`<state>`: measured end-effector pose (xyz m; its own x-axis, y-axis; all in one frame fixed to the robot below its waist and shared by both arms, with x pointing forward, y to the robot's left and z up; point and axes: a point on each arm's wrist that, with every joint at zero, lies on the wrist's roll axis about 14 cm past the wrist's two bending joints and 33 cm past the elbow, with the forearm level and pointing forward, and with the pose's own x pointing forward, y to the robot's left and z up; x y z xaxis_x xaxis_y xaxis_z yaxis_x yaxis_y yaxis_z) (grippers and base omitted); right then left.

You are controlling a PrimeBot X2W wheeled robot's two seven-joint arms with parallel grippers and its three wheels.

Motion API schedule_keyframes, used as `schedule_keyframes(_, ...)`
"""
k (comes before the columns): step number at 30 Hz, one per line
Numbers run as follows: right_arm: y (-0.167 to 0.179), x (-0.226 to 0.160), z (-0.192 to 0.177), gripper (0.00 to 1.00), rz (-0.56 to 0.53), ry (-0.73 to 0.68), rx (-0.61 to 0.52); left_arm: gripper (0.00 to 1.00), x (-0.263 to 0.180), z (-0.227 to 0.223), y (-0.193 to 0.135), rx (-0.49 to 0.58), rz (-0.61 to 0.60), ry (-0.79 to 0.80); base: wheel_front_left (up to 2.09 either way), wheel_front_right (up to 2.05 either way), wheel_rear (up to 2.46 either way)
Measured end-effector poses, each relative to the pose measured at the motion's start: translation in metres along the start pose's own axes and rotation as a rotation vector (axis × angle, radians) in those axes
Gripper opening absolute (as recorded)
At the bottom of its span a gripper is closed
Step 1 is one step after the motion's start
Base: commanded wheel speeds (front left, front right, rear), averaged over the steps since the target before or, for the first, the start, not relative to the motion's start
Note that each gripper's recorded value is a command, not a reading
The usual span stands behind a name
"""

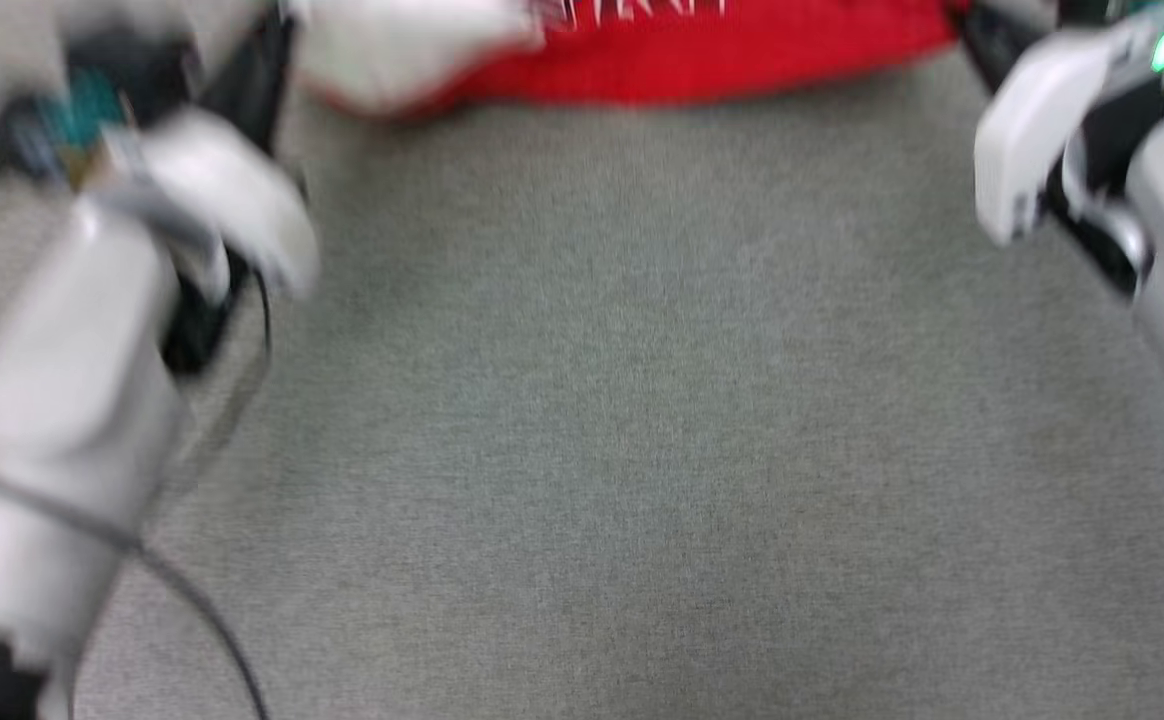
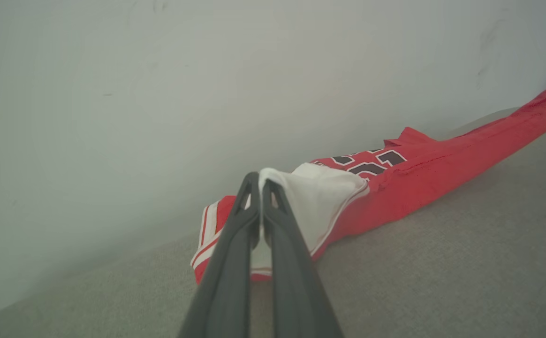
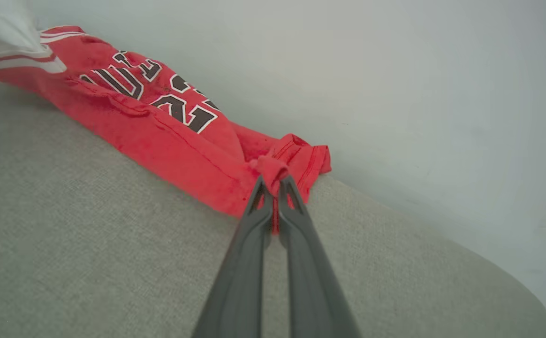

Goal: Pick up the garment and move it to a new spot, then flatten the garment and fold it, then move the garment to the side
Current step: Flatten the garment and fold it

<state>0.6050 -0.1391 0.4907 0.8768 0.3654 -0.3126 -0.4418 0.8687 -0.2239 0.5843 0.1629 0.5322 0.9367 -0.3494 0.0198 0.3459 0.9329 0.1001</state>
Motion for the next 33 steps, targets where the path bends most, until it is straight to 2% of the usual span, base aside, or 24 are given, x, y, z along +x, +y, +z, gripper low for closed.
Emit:
schedule_keyframes(9,0.032,-0.073,-0.056,0.0,0.069,0.097,0.02,0.0,-0.119,-0.056,-0.029,-0.086,0.046,0.169,0.0,0.0,0.0)
schedule_keyframes(16,0.046,-0.135,-0.095,0.0,0.088,0.163,0.068,0.0,-0.2,-0.068,-0.066,-0.176,0.069,0.275,0.0,0.0,0.0)
schedule_keyframes(17,0.046,-0.135,-0.095,0.0,0.088,0.163,0.068,0.0,-0.2,-0.068,-0.066,-0.176,0.069,0.275,0.0,0.0,0.0)
schedule_keyframes(18,0.052,-0.151,-0.105,0.0,0.096,0.179,0.087,0.0,-0.221,-0.07,-0.073,-0.201,0.087,0.302,0.0,0.0,0.0)
schedule_keyframes(27,0.07,-0.214,-0.147,0.0,0.098,0.239,0.166,0.0,-0.297,-0.083,-0.111,-0.297,0.109,0.437,0.0,0.0,0.0)
schedule_keyframes(33,0.082,-0.239,-0.164,0.0,0.112,0.284,0.202,0.0,-0.336,-0.092,-0.121,-0.344,0.147,0.523,0.0,0.0,0.0)
